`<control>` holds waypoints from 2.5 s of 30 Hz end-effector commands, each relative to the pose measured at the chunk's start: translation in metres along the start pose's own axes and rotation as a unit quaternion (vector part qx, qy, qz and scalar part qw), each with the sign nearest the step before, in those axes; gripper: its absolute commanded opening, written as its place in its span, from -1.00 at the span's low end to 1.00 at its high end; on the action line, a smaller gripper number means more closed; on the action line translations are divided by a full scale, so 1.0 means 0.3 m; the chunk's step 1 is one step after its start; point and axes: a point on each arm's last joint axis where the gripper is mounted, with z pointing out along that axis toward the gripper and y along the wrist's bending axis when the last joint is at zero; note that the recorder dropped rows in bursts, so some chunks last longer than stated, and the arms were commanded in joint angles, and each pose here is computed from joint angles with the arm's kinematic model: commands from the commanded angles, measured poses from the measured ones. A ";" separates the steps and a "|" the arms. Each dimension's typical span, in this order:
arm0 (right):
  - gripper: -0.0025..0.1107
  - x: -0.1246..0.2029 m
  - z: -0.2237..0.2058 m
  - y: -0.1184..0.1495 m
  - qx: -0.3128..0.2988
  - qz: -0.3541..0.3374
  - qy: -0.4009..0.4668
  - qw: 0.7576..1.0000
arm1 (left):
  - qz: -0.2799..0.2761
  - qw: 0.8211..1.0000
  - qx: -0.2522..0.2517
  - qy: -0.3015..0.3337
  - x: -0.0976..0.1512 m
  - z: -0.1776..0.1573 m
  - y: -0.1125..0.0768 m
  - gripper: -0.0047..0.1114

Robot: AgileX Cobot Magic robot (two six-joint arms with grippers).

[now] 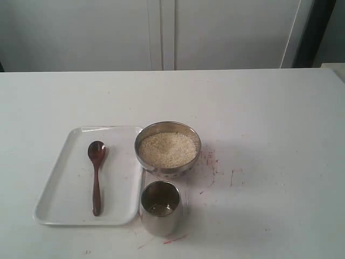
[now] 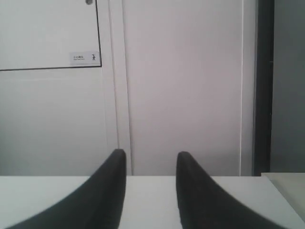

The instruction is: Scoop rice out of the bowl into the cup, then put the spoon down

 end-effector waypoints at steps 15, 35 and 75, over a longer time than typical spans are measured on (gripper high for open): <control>-0.34 0.156 -0.032 -0.025 0.022 -0.114 0.054 0.992 | -0.004 1.000 0.003 -0.004 -0.008 -0.001 -0.002 -0.67; -0.34 0.229 -0.060 -0.085 0.122 -0.103 0.188 0.969 | -0.004 1.000 0.003 -0.004 -0.008 -0.001 -0.002 -0.67; -0.96 0.232 -0.059 -0.078 0.126 -0.018 0.181 0.975 | -0.004 1.000 0.003 -0.004 -0.008 -0.001 -0.002 -0.67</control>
